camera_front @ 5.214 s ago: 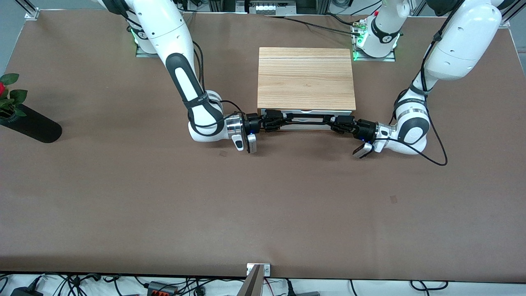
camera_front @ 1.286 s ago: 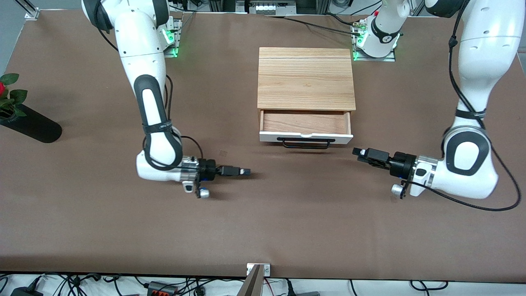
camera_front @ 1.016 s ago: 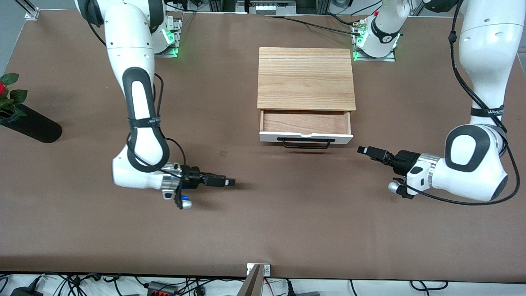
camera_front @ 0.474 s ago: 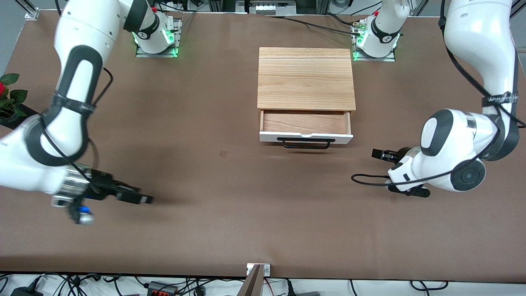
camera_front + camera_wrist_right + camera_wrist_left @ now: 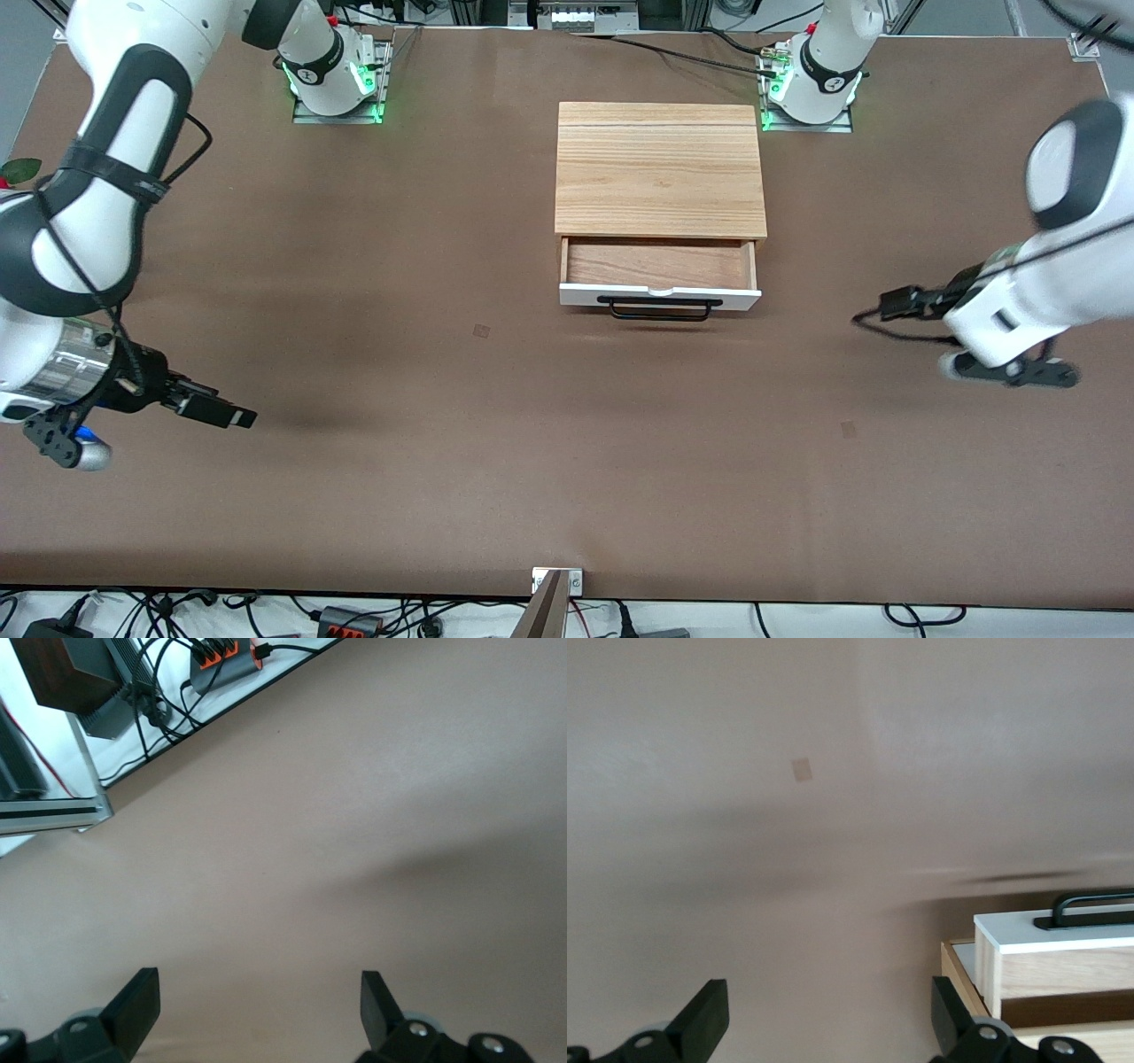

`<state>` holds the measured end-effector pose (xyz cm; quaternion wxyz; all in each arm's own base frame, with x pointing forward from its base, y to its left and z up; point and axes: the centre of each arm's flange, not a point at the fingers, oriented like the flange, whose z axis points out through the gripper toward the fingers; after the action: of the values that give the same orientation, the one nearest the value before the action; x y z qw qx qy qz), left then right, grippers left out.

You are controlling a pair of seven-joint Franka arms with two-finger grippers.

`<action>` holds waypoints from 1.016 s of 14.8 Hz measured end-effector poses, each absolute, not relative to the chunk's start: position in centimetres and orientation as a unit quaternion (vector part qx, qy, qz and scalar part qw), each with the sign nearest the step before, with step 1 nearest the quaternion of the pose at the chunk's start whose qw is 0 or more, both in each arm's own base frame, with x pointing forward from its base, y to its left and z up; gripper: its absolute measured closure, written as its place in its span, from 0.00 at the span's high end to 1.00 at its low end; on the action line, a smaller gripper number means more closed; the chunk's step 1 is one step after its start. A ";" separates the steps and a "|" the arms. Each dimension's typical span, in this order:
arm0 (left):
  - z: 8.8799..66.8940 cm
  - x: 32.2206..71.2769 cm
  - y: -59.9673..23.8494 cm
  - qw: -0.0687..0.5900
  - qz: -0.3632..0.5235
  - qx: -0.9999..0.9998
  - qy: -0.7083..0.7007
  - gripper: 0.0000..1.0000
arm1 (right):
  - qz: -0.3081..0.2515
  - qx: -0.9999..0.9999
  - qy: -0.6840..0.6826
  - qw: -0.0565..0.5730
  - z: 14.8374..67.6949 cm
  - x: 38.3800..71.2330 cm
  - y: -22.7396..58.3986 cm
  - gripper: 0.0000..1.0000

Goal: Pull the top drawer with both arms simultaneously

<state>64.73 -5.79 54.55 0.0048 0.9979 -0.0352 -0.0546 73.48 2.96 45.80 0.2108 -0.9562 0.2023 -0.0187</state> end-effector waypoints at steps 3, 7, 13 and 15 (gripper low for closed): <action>59.3 61.4 -5.6 0.000 -0.023 0.999 -0.033 1.00 | -0.042 -0.945 0.226 0.231 45.6 74.0 1.2 1.00; 57.6 58.3 -3.0 -0.005 0.020 1.000 -0.011 1.00 | -0.059 -0.979 0.159 0.111 47.2 71.3 3.5 1.00; 55.8 56.4 -1.8 -0.008 0.009 0.999 -0.051 1.00 | -0.026 -0.994 0.100 0.041 49.2 65.3 -0.1 1.00; 56.2 56.1 -1.7 -0.008 0.006 0.999 -0.050 1.00 | 0.005 -0.996 0.088 0.028 49.6 63.7 0.3 1.00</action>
<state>56.09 -1.70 56.18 -0.0081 0.9987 -0.0502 0.0061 63.68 0.27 49.61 0.0279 -0.9957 0.0879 0.0054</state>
